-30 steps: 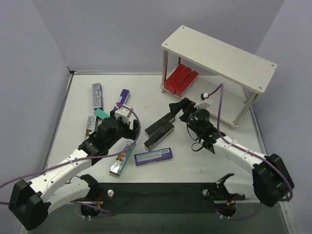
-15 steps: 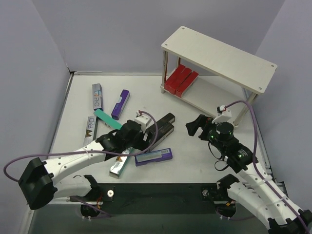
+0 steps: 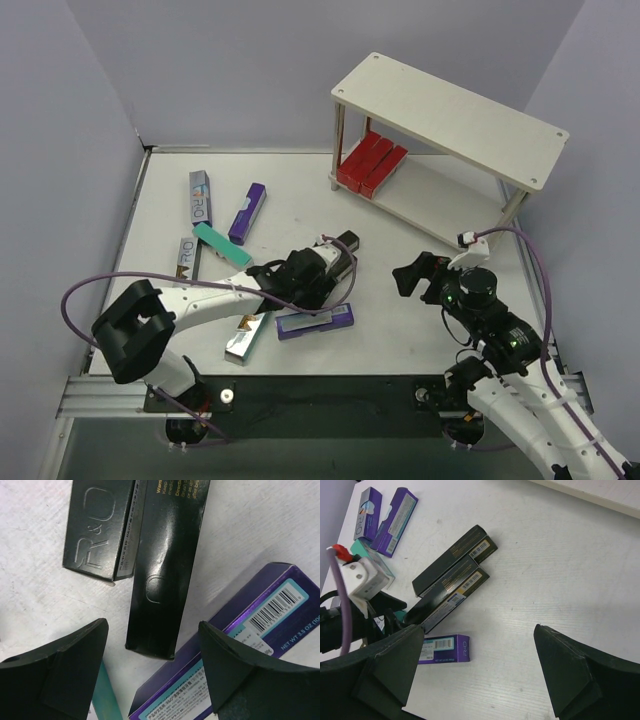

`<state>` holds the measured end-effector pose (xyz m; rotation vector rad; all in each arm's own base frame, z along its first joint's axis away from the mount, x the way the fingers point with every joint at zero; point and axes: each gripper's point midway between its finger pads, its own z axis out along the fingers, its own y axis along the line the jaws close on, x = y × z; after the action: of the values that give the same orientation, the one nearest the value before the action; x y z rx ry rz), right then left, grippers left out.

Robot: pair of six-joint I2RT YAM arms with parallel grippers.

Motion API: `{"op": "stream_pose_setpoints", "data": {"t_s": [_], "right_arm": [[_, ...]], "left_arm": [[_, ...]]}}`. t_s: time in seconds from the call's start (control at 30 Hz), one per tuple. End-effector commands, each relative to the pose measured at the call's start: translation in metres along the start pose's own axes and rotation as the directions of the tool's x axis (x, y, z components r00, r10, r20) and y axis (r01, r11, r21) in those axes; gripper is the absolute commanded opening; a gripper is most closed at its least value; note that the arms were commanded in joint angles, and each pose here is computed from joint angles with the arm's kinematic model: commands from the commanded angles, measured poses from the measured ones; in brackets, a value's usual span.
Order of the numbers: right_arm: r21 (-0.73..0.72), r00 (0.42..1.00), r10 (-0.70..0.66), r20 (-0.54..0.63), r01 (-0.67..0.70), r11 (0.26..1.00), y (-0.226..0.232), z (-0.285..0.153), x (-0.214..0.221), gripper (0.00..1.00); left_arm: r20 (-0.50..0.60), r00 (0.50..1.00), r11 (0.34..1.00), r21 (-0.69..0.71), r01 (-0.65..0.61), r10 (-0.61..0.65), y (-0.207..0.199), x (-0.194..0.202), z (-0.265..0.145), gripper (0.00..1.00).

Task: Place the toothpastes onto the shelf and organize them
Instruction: Pick up the toothpaste from the center of the board, then place the toothpaste on the shelf.

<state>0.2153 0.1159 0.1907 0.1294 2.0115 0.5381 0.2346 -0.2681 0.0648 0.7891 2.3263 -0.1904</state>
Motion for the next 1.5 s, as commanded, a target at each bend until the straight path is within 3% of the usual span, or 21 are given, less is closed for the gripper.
{"op": "stream_pose_setpoints", "data": {"t_s": [0.0, 0.27, 0.37, 0.53, 0.87, 1.13, 1.33, 1.47], "right_arm": [[0.017, 0.999, -0.037, -0.009, 0.037, 0.999, -0.007, -0.007, 0.003, 0.99], [0.024, 0.998, -0.066, 0.020, 0.065, 0.998, -0.009, -0.020, -0.007, 0.98], [0.038, 0.995, -0.101, 0.025, 0.100, 0.994, -0.012, -0.025, -0.011, 0.98], [0.054, 0.987, -0.149, 0.054, 0.146, 0.988, -0.015, -0.036, -0.022, 0.97], [0.059, 0.962, -0.248, 0.110, 0.243, 0.968, -0.015, -0.060, -0.043, 0.97], [0.048, 0.956, -0.230, 0.184, 0.225, 0.973, -0.011, -0.083, -0.058, 0.97], [0.109, 0.947, -0.226, 0.228, 0.206, 0.972, -0.018, -0.097, -0.076, 0.96], [0.122, 0.953, -0.208, 0.219, 0.185, 0.975, -0.019, -0.103, -0.080, 0.96]], "left_arm": [[0.032, 0.999, 1.000, -0.013, 0.005, -0.005, -0.004, -0.017, 0.013, 0.81], [-0.013, 1.000, 1.000, -0.013, 0.011, -0.011, -0.011, -0.008, 0.027, 0.63], [-0.002, 1.000, 1.000, -0.002, 0.001, -0.001, -0.019, -0.013, 0.021, 0.50], [0.050, 0.999, 0.999, 0.031, 0.010, -0.012, -0.033, -0.028, 0.004, 0.39], [0.168, 0.983, 0.996, 0.069, 0.061, -0.071, -0.056, -0.076, -0.031, 0.37], [0.288, 0.946, 0.983, 0.147, 0.112, -0.151, -0.087, -0.158, -0.050, 0.40], [0.355, 0.918, 0.972, 0.210, 0.106, -0.177, -0.118, -0.225, -0.044, 0.45], [0.362, 0.917, 0.977, 0.183, 0.106, -0.167, -0.132, -0.248, -0.011, 0.49]]}}
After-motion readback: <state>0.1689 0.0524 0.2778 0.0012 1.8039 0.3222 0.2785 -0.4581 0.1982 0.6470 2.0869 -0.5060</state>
